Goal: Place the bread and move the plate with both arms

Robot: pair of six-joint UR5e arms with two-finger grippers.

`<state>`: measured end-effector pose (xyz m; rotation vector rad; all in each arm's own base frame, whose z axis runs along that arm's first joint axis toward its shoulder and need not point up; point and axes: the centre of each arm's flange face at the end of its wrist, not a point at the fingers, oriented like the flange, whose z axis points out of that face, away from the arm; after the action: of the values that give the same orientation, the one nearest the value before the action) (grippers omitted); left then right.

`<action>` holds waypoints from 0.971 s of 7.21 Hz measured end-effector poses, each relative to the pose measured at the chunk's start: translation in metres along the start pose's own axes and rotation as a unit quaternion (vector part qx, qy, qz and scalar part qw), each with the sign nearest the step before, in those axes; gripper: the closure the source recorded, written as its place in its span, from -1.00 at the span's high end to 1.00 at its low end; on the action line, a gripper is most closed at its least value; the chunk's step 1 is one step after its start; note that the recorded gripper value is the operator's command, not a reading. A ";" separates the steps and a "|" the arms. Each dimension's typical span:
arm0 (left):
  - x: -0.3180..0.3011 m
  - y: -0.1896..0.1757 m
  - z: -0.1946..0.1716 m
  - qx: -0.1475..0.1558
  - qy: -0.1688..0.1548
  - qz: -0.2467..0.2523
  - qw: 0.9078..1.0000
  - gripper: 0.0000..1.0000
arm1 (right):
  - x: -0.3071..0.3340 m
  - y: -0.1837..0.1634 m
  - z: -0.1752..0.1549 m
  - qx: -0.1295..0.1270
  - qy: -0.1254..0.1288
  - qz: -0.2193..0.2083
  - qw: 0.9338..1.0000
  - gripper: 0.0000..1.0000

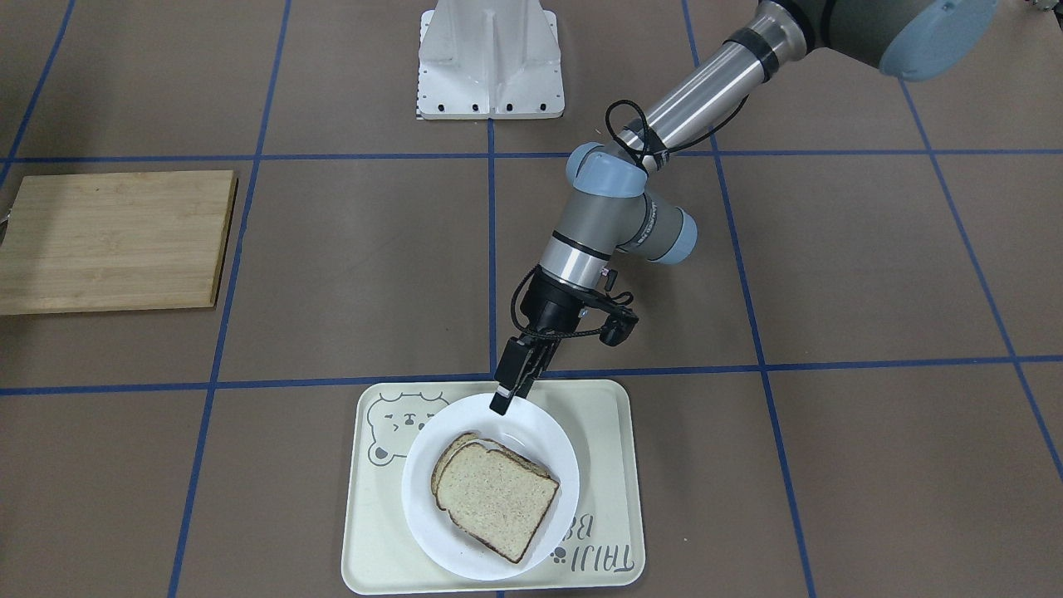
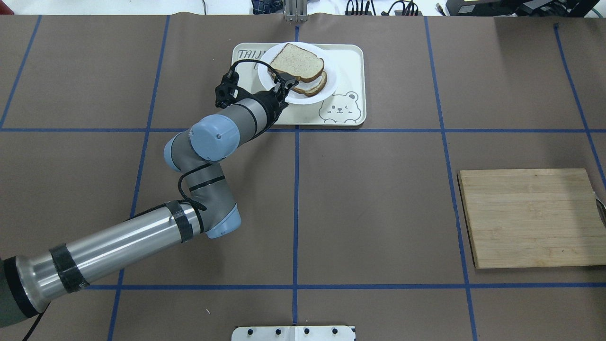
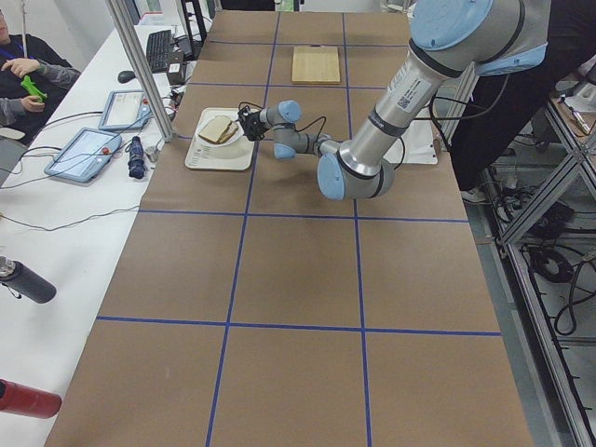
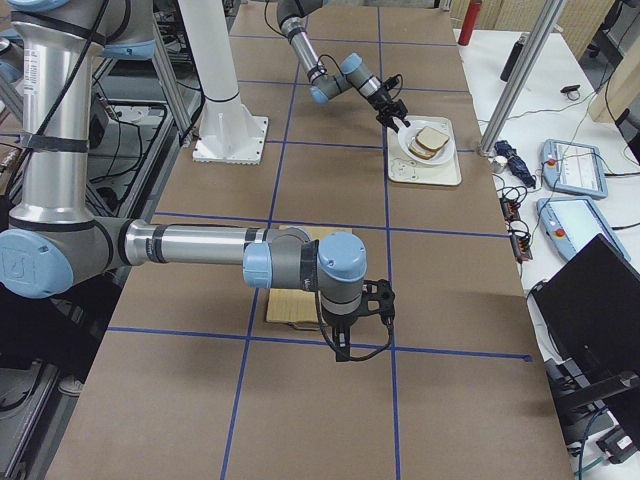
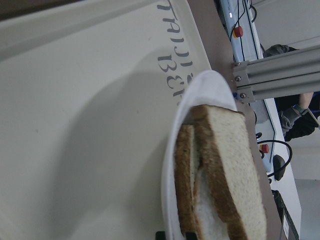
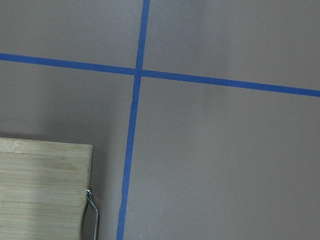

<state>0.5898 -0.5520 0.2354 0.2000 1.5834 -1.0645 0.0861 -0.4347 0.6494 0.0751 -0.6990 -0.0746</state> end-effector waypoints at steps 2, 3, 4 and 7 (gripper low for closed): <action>-0.002 -0.009 -0.038 -0.049 -0.004 0.008 0.999 0.97 | 0.000 0.001 0.000 -0.001 0.000 0.001 1.000 1.00; -0.004 -0.012 -0.058 -0.072 -0.010 0.024 0.997 0.97 | 0.000 0.001 0.000 -0.001 0.000 0.001 1.000 1.00; 0.001 -0.009 -0.076 -0.091 -0.017 0.043 0.995 0.97 | 0.000 0.001 0.001 -0.001 0.000 0.001 1.000 1.00; 0.001 -0.006 -0.126 -0.120 -0.052 0.257 0.958 0.97 | 0.001 0.001 0.001 -0.001 0.002 0.001 1.000 1.00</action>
<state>0.4972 -0.4661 0.2291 0.3608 1.4414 -0.4675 0.0865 -0.4337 0.6509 0.0715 -0.6954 -0.0731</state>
